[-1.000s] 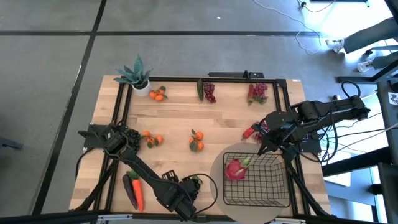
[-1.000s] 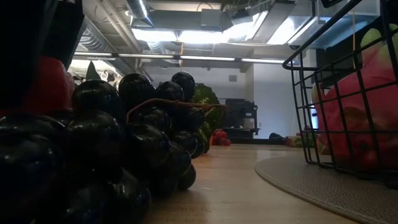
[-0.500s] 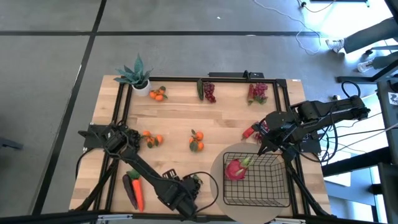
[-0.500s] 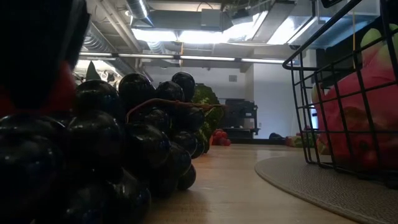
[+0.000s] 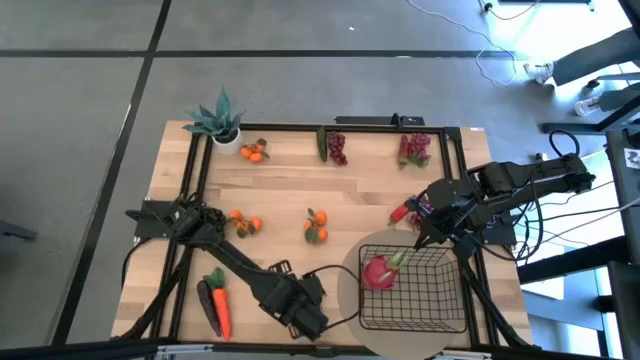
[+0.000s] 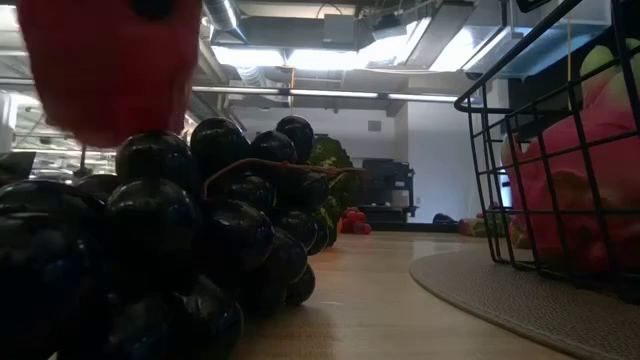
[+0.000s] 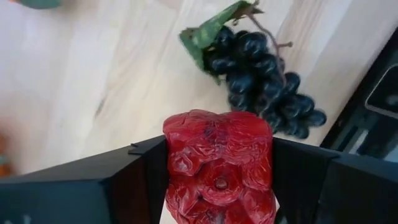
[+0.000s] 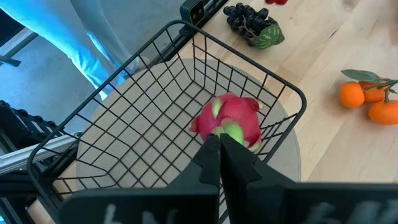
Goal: Build produce basket
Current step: Put the red bell pepper into the black wire basket
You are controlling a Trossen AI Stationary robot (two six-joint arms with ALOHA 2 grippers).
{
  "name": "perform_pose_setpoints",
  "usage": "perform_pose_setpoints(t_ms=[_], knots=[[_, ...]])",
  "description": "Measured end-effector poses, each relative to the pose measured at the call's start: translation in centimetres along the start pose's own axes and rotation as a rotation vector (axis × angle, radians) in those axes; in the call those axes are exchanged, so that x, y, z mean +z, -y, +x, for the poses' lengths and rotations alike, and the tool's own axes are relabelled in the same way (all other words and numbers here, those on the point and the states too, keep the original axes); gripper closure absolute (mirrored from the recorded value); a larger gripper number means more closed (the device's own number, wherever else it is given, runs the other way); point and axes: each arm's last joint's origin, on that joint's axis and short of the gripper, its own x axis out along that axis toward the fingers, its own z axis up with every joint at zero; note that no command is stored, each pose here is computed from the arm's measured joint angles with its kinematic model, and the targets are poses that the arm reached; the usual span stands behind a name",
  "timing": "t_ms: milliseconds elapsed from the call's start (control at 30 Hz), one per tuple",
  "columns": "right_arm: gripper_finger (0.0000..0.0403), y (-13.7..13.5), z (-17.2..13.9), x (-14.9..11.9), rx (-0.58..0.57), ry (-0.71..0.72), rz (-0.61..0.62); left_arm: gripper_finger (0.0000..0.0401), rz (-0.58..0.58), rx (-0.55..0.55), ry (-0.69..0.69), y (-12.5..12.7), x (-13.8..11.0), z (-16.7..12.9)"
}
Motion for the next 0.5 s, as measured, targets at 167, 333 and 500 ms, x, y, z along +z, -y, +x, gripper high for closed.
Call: perform_pose_setpoints(t_ms=[167, 333, 500], knots=[[0.0402, 0.0, 0.0, 0.0, 0.000, 0.000, 0.000, 0.0206, 0.020, -0.069, 0.008, -1.0, 2.5, -2.7], [0.0402, 0.0, 0.0, 0.0, -0.001, 0.004, -0.002, 0.0206, 0.004, -0.152, 0.090, -2.1, 5.1, -5.7], [0.0402, 0.0, 0.0, 0.1, -0.003, 0.014, -0.006, 0.0206, -0.013, -0.285, 0.156, -3.2, 7.6, -6.8]])
